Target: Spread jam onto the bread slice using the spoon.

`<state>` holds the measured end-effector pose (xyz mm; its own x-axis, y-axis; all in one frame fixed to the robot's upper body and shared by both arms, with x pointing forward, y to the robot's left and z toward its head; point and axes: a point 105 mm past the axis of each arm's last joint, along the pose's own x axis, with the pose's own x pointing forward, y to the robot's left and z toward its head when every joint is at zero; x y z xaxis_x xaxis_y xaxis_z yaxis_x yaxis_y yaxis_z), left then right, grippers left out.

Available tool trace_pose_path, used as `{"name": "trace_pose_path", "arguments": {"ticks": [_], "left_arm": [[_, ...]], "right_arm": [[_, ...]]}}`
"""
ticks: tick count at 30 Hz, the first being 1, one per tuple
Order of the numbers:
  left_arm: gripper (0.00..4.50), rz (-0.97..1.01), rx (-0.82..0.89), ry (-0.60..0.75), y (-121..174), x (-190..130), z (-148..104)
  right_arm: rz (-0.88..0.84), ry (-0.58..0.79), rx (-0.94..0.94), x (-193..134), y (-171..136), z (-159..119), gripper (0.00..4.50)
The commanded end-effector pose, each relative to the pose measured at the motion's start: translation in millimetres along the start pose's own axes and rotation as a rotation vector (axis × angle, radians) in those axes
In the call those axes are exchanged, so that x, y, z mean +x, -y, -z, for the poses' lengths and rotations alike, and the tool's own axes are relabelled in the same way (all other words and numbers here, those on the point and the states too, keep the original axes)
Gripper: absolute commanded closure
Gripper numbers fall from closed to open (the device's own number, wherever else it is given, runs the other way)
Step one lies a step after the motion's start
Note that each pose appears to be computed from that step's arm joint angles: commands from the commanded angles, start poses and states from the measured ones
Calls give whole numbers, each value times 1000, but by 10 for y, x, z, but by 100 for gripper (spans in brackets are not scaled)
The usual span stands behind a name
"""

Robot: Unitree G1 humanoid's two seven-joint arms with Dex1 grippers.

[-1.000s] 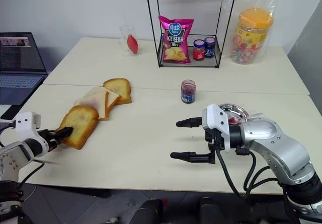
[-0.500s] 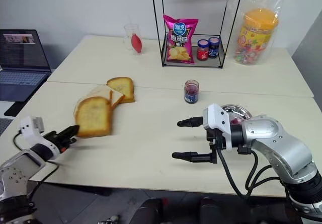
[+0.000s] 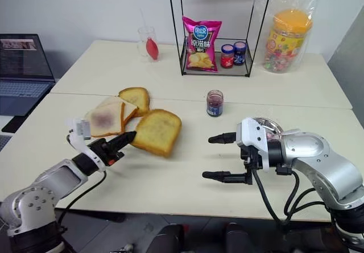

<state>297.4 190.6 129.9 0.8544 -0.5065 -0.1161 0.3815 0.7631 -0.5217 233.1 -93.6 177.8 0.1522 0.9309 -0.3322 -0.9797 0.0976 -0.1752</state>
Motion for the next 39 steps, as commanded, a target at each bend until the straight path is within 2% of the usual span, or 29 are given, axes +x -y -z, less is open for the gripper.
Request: {"name": "trace_pose_path", "arguments": {"ticks": [1,7,12,17,23,24,31,36,37,39], "left_arm": [[449,25,47,3,188,82,93],[449,13,17,-28,390,219,463],[449,-46,36,-20,336,185,476],[449,-93,50,-60,304,49,600],[449,-117,46,-92,319,38,726],[405,-126,49,-93,307,39,731],[263,-140,120,-94,318,-34,706],[157,-209,225,-56,274,-255,604],[141,-229,249,-43,246,-301,571],[141,-247,356,-16,198,-356,467]], "right_arm": [[6,-19,-65,-66,-53,-63,0],[115,-82,-6,-223,17,76,0],[141,-103,1,-302,23,101,0],[147,-97,0,-304,14,84,0],[145,-89,-1,-276,9,70,0],[146,-90,-1,-275,11,71,0],[141,-89,2,-282,-16,68,0],[154,-82,-6,-282,-21,81,0],[164,-75,-9,-284,-13,78,0],[206,-47,-16,-293,31,57,0]]}}
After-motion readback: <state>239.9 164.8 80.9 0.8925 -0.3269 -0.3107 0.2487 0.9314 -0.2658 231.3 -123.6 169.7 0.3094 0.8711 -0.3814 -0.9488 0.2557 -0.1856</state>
